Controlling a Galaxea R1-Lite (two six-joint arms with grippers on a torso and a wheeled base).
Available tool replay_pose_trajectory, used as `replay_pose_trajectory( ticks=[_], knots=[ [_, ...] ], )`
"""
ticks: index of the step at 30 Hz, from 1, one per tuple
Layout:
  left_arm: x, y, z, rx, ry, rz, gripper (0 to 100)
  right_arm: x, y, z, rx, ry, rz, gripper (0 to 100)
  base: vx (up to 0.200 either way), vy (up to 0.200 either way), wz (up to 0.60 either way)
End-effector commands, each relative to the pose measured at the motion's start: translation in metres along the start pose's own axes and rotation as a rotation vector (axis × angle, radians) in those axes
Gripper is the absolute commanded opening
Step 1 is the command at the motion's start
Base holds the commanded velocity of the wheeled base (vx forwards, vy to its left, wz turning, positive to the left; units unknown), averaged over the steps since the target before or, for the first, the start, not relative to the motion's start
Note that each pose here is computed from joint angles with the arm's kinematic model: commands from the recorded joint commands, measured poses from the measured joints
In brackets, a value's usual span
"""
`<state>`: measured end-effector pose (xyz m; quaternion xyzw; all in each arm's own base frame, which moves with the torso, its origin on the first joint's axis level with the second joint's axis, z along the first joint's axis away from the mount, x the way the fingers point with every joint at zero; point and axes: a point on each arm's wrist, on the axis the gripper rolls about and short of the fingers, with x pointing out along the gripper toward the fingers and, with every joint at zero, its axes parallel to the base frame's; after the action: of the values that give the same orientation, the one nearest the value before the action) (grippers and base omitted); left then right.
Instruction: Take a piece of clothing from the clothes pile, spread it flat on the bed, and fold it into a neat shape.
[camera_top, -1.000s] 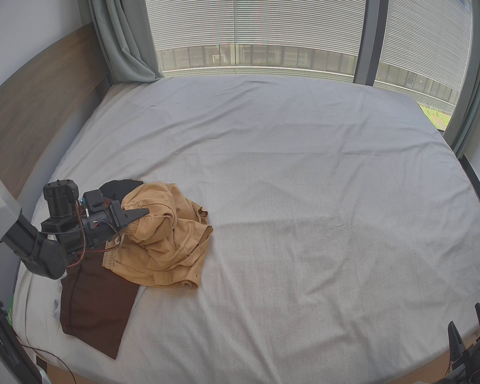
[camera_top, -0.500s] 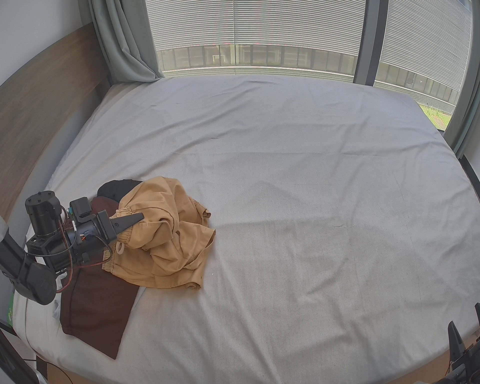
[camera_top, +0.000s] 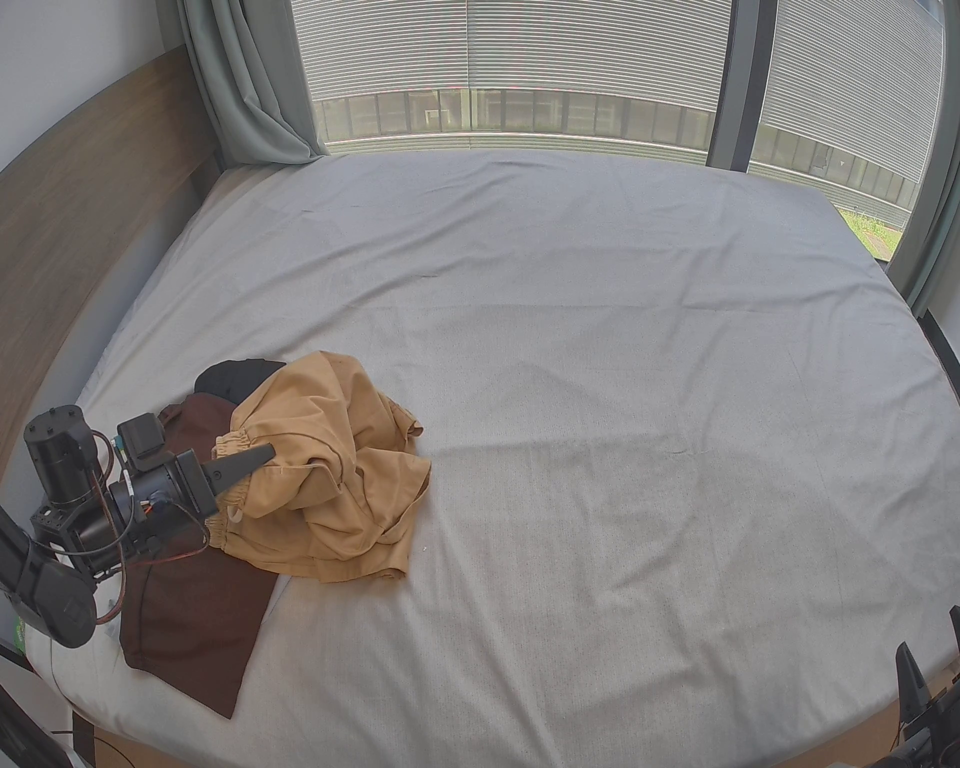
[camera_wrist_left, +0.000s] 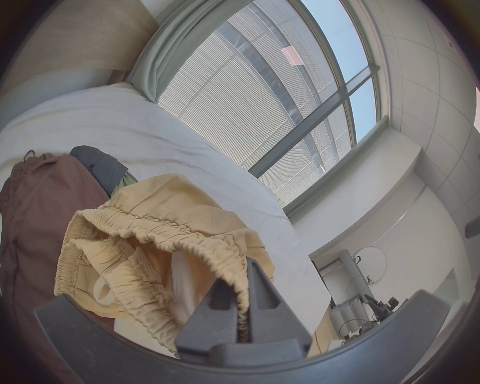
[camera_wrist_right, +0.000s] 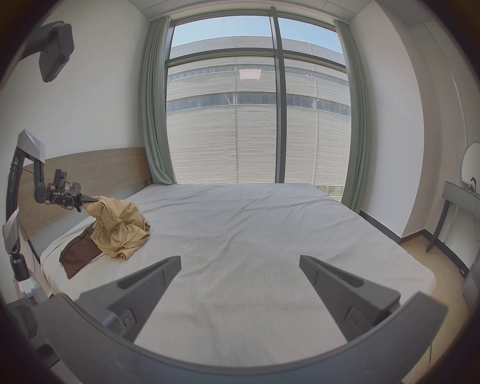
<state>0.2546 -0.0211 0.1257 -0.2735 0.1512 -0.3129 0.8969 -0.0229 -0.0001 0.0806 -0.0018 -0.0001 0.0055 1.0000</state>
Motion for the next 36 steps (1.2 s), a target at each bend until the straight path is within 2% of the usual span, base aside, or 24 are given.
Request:
replay_pose_trajectory(
  ticks=[1, 5, 16, 18, 24, 29, 33, 36],
  knots=[
    [-0.011, -0.007, -0.005, 0.034, 0.001, 0.001, 0, 0.000, 0.000, -0.005, 0.001, 0.000, 0.001, 100, 0.000, 0.000, 0.00],
    [-0.012, -0.006, -0.008, 0.084, 0.006, 0.011, 0, 0.000, 0.000, -0.005, 0.001, 0.000, 0.000, 100, 0.000, 0.000, 0.00],
    [-0.014, -0.014, -0.010, 0.121, 0.004, -0.002, 0, 0.000, 0.000, -0.005, 0.002, 0.000, 0.001, 100, 0.000, 0.000, 0.00],
    [-0.012, -0.018, -0.012, 0.122, 0.012, -0.017, 0, 0.000, 0.000, -0.005, 0.002, 0.000, 0.001, 100, 0.000, 0.000, 0.00],
    [-0.007, -0.024, -0.014, 0.128, -0.014, 0.029, 0, 0.000, 0.000, -0.005, 0.002, 0.000, 0.001, 100, 0.000, 0.000, 0.00],
    [-0.001, -0.034, -0.017, 0.134, -0.021, 0.024, 0, 0.000, 0.000, -0.005, 0.001, 0.000, 0.001, 100, 0.000, 0.000, 0.00],
    [0.005, -0.043, -0.018, 0.107, -0.028, 0.007, 0, 0.000, 0.000, -0.005, 0.001, 0.000, 0.001, 100, 0.000, 0.000, 0.00],
    [0.010, -0.055, -0.014, 0.072, -0.073, 0.000, 0, 0.000, 0.000, -0.005, 0.001, 0.000, 0.003, 100, 0.000, 0.000, 0.00]
  ],
)
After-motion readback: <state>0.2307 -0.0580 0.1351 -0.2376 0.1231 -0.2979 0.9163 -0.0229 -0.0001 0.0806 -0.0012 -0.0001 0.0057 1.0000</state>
